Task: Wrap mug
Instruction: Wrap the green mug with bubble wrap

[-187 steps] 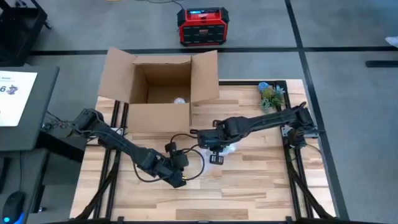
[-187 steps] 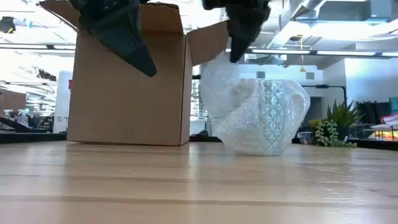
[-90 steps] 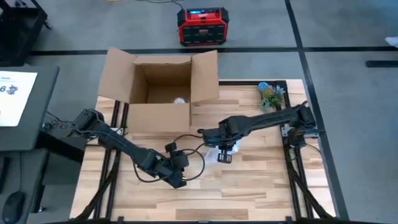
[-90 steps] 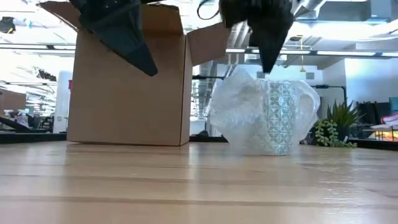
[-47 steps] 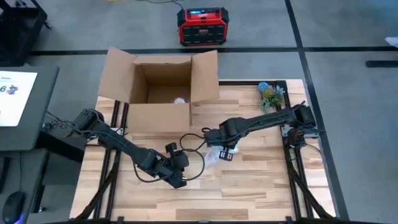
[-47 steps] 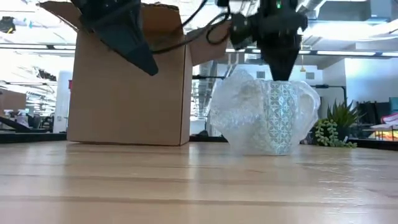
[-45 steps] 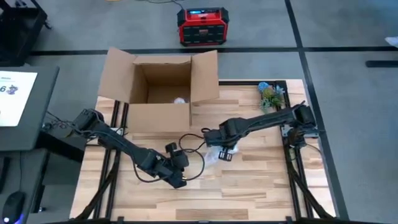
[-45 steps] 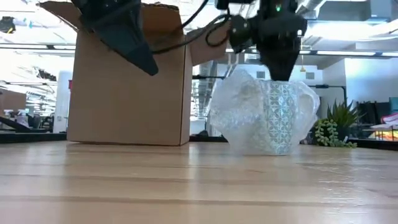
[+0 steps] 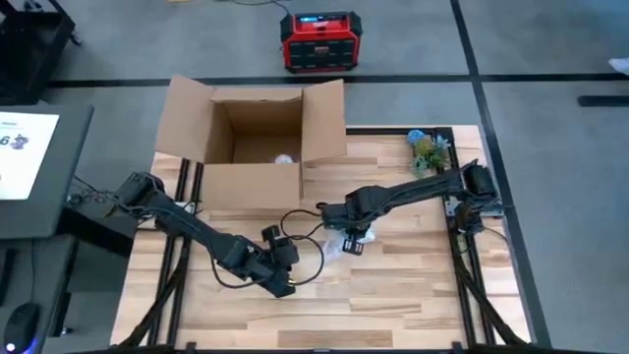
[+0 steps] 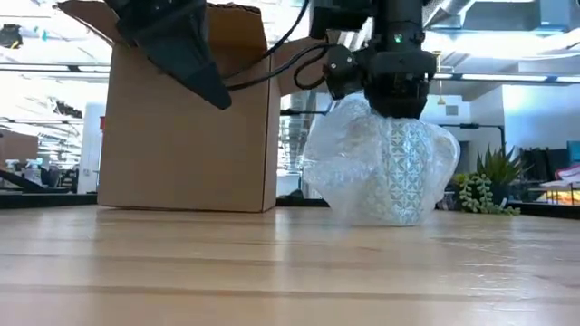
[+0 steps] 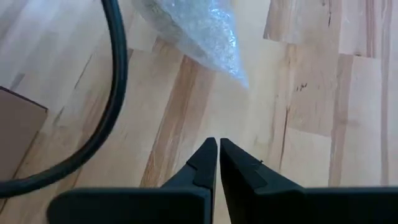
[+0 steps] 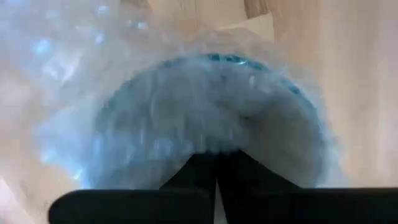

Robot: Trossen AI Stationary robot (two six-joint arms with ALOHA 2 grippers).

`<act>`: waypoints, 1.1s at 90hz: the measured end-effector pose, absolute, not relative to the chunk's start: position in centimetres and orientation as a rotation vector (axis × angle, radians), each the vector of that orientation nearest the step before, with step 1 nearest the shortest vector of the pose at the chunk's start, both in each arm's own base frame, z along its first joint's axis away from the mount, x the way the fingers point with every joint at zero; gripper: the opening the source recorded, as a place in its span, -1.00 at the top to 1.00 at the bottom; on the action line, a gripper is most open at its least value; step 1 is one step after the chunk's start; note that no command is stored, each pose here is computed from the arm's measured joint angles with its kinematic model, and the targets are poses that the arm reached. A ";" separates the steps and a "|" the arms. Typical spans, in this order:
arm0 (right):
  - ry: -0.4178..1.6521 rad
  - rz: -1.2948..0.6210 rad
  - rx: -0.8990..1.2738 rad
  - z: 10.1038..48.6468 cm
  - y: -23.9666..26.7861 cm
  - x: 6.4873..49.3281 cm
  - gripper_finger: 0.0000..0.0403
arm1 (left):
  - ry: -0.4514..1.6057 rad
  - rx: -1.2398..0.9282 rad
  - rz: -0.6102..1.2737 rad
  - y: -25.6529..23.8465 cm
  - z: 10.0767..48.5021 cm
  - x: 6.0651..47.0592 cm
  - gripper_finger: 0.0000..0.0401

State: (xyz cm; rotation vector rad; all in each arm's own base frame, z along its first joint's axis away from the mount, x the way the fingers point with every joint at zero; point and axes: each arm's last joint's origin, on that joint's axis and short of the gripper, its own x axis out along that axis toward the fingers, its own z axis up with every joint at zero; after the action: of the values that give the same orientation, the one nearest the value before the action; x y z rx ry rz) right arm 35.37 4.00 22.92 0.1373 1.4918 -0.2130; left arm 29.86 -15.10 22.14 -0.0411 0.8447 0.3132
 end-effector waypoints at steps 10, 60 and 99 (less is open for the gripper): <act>1.486 -0.211 0.093 26.2 5.1 35.3 1.00 | 0.845 -0.041 0.313 -15.1 22.1 29.9 1.00; 1.405 -0.175 0.107 22.2 3.9 36.0 1.00 | 0.845 -0.041 0.312 -15.1 22.1 29.8 1.00; 1.398 -0.132 0.181 17.7 2.1 34.7 1.00 | 0.843 -0.042 0.311 -15.2 22.2 29.8 1.00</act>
State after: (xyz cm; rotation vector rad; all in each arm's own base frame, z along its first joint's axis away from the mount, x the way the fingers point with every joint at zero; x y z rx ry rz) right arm 34.72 2.05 17.66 0.1814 1.3983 -0.1325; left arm 29.85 -15.16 22.15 -0.0422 0.8434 0.3112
